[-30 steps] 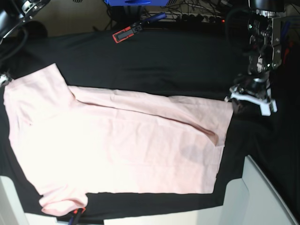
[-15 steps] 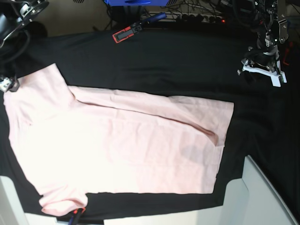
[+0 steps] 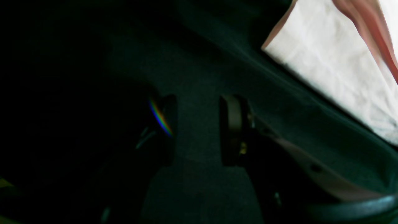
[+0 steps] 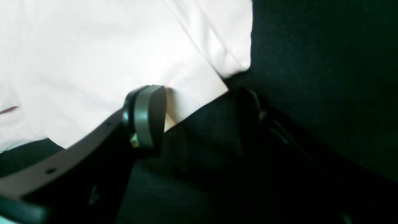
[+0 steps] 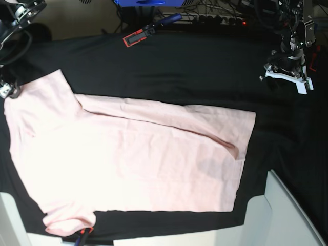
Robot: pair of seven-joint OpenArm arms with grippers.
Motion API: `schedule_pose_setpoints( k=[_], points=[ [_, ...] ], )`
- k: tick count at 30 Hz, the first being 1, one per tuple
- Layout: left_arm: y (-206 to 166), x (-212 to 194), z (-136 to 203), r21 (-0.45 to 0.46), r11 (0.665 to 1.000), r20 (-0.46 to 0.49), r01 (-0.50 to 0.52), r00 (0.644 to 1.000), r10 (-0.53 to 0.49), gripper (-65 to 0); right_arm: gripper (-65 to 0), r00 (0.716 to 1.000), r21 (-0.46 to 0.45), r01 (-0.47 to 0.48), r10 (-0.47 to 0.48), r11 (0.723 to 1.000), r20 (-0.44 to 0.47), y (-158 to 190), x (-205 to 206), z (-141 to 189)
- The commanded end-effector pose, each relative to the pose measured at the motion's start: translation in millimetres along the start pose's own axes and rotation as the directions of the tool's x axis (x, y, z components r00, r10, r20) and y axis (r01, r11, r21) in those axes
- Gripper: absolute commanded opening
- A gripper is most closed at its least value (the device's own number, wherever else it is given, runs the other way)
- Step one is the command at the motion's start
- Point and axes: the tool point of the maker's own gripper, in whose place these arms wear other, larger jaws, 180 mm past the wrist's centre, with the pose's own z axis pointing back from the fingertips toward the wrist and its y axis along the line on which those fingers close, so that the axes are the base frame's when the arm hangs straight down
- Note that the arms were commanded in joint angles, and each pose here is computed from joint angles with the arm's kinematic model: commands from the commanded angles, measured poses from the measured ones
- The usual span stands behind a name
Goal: Fold the T-shirt properly
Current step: 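Open both grippers and raise them off the folded fabric, then lower the right gripper onto the folded fabric near the sleeve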
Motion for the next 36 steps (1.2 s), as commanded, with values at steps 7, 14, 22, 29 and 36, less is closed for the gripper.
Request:
schedule_pose_setpoints(
  k=[7, 14, 22, 29, 36],
  points=[
    [0, 13, 1, -0.009, 1.0, 0.036, 0.011, 0.999, -0.01, -42.7, -52.7, 0.998, 0.018, -0.015, 0.013, 1.0, 0.065, 7, 29, 2],
    [8, -1, -2, 0.014, 1.0, 0.004, -0.011, 1.0, 0.011, -42.7, -65.0, 0.998, 0.036, -0.061, 0.061, 0.998, -0.005, 19, 29, -2],
    [4, -5, -3, 0.008, 1.0, 0.0, -0.018, 1.0, 0.018, -42.7, -65.0, 0.997, 0.058, -0.075, 0.076, 0.995, -0.015, 34, 52, -3],
    [5, -3, -3, 0.011, 1.0, 0.004, -0.02, 1.0, 0.02, -42.7, -65.0, 0.985, 0.096, -0.167, 0.169, 0.981, -0.018, 65, 84, -8],
    [5, -6, -2, 0.01, 1.0, -0.002, -0.018, 1.0, 0.018, -42.7, -64.9, 0.987, 0.107, -0.161, 0.16, 0.981, 0.013, 88, 108, -13]
  ],
)
